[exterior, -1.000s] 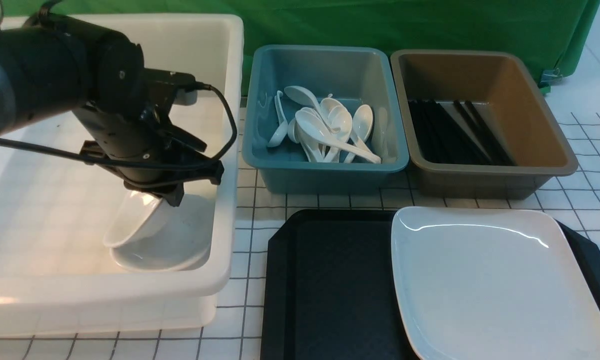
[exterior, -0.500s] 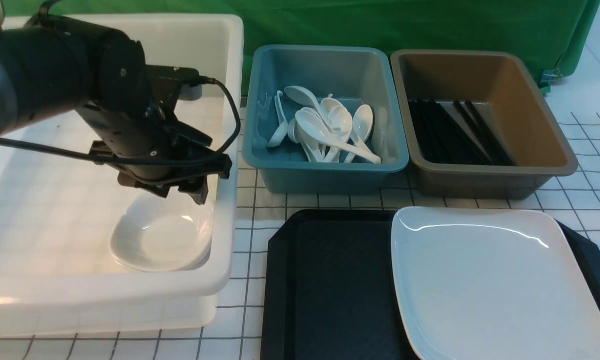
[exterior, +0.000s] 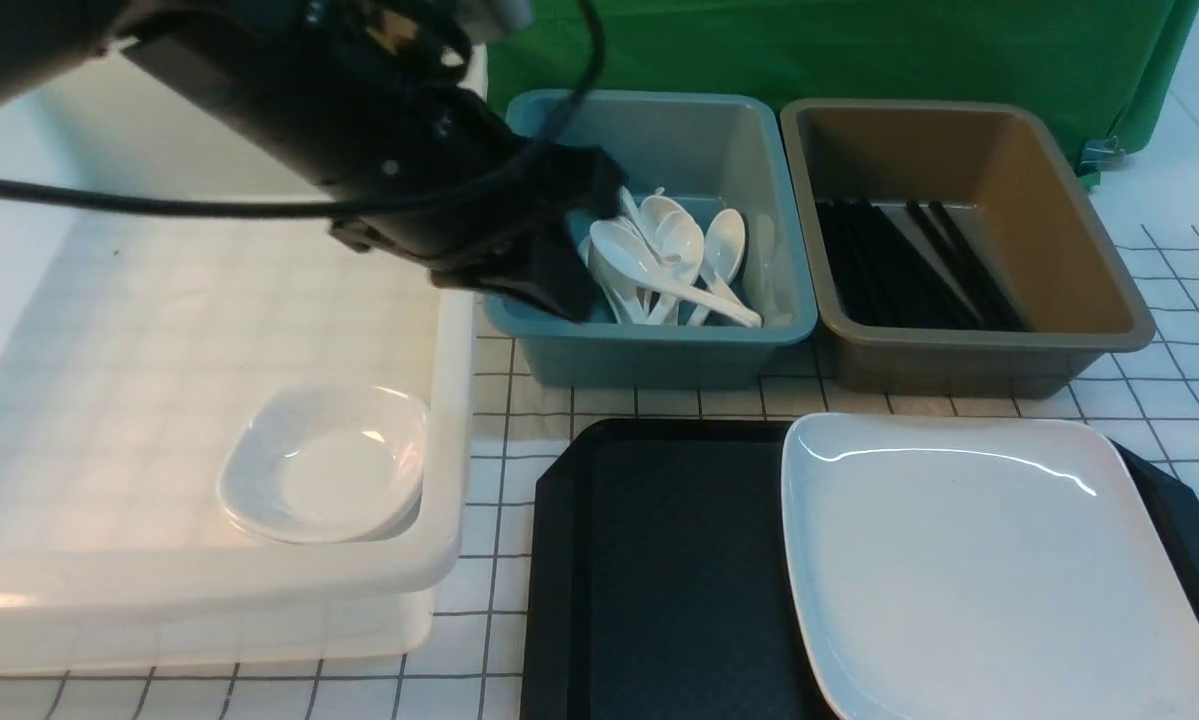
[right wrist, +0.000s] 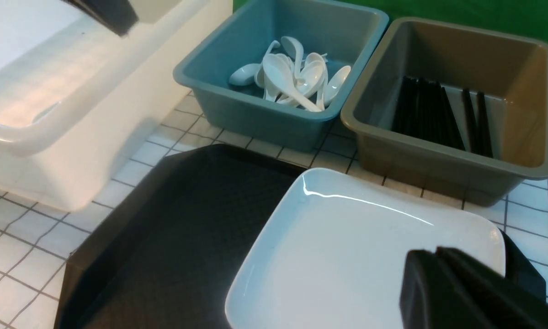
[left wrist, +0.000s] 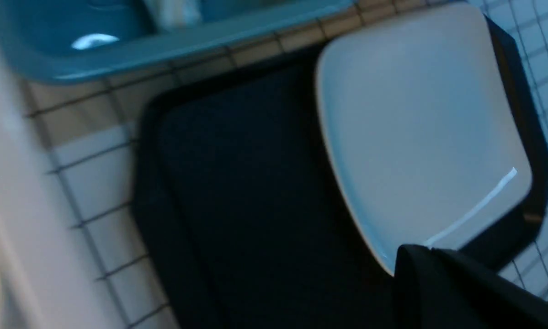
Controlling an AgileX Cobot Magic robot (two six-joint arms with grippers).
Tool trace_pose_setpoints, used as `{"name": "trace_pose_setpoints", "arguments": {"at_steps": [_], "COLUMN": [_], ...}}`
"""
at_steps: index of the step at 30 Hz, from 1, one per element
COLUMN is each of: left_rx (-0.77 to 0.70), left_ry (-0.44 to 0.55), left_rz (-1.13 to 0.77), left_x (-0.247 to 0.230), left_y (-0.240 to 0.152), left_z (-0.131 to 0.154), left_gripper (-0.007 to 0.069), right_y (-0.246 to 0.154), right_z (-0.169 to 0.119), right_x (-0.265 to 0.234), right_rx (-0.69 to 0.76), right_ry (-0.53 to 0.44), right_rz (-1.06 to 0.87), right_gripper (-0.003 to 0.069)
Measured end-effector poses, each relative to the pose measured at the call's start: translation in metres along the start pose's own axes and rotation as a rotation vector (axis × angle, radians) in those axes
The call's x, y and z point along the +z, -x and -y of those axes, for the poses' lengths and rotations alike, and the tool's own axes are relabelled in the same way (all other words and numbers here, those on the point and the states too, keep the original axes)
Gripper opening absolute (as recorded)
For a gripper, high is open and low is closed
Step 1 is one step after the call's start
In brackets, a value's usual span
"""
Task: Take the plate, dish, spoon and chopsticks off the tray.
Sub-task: Use the left arm to grab a plate from the dinner plate
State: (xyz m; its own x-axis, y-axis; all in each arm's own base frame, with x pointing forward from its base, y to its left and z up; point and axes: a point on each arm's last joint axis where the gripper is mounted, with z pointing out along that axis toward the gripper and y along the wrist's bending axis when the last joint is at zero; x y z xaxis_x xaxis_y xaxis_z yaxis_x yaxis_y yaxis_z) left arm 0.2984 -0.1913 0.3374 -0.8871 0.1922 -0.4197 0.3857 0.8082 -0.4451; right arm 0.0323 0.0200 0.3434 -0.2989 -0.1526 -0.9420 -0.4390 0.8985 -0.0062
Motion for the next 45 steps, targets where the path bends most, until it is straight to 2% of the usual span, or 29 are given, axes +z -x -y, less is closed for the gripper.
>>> {"name": "trace_pose_setpoints", "arguments": {"at_steps": [5,10,15,21,26,34,45], "left_rx": [0.047,0.053,0.028,-0.044,-0.096,-0.177,-0.285], "left_ry": [-0.056,-0.056,0.008,0.072,0.055,0.056,0.001], "left_rz": [-0.125,-0.238,-0.279,-0.291,-0.270,-0.267,-0.192], "left_x": [0.047,0.108,0.148,0.168,0.179,0.195,0.201], "left_y": [-0.016,-0.039,-0.050,-0.056,-0.061,-0.077,-0.074], "left_z": [0.036,0.062,0.061,0.049,0.044,0.032,0.033], "left_gripper": [0.0001,0.0066,0.0209,0.0374,0.0442,0.0448,0.0391], "right_y": [-0.001,-0.005,-0.006,-0.006,-0.007,-0.007,-0.006], "right_z": [0.000,0.000,-0.001,-0.001,-0.001,-0.001,-0.001], "right_x": [0.000,0.000,0.000,0.000,0.000,0.000,0.000], "right_rx": [0.001,0.001,0.001,0.001,0.001,0.001,0.001], "right_ry": [0.002,0.005,0.007,0.007,0.008,0.008,0.007], "right_rz": [-0.015,-0.051,-0.065,-0.071,-0.073,-0.074,-0.067], "right_gripper": [0.0002,0.0002,0.0002,0.0009,0.0010,0.0013,0.0019]}}
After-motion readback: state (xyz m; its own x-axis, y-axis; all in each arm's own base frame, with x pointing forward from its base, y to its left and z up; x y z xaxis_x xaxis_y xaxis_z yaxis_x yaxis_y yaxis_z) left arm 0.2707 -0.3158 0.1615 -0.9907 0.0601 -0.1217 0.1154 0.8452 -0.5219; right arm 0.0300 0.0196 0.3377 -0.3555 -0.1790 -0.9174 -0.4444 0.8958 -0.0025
